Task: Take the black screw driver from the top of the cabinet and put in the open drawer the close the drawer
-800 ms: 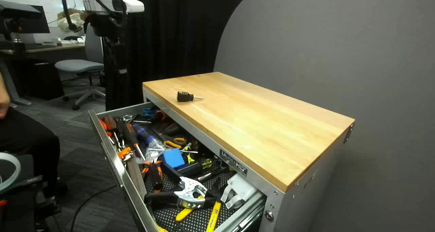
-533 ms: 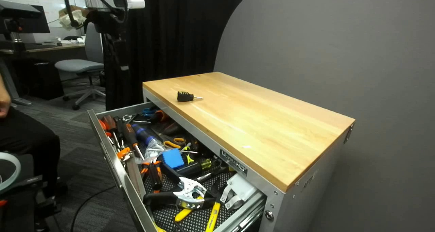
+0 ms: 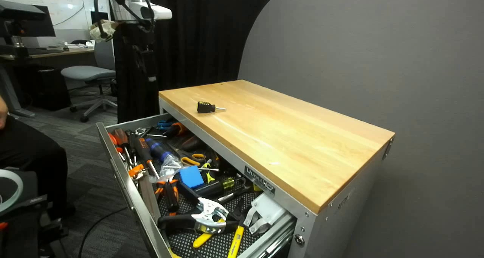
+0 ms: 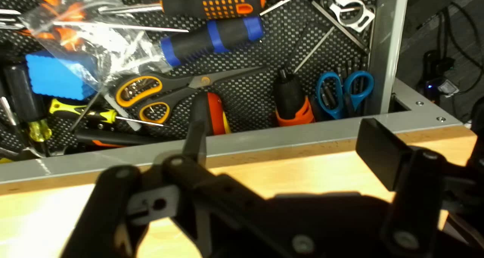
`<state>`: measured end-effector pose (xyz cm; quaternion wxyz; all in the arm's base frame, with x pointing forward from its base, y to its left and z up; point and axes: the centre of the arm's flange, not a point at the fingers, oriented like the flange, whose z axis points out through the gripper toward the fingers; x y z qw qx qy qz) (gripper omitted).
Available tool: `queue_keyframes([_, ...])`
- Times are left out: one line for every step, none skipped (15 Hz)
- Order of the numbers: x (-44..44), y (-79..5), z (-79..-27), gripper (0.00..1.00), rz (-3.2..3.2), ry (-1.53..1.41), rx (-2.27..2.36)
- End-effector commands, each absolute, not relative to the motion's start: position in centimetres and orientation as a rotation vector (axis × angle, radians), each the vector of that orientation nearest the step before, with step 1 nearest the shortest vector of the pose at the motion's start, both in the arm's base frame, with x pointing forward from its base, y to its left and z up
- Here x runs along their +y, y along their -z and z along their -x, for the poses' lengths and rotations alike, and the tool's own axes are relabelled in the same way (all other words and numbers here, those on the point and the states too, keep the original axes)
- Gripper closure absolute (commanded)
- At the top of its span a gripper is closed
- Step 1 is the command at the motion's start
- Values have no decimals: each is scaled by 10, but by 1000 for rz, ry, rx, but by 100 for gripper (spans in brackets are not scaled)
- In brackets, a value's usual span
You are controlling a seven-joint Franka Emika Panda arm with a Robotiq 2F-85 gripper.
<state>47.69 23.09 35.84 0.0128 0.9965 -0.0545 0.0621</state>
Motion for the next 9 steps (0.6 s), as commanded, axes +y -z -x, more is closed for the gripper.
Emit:
queue_keyframes([282,-347,-552,0,-3062,-240,-234])
queue_keyframes([286,-343,-566,0,-3037,-266,-250])
queue_keyframes([288,-341,-578,0,-3008,-289,-263])
queue_keyframes([287,-338,-589,0,-2973,-311,-280])
queue_keyframes([285,-337,-600,0,-2932,-331,-295])
queue_keyframes([281,-336,-609,0,-2897,-347,-310])
queue_keyframes([276,-337,-617,0,-2866,-349,-324])
queue_keyframes([271,-338,-623,0,-2838,-348,-338])
queue_keyframes([266,-340,-628,0,-2812,-338,-347])
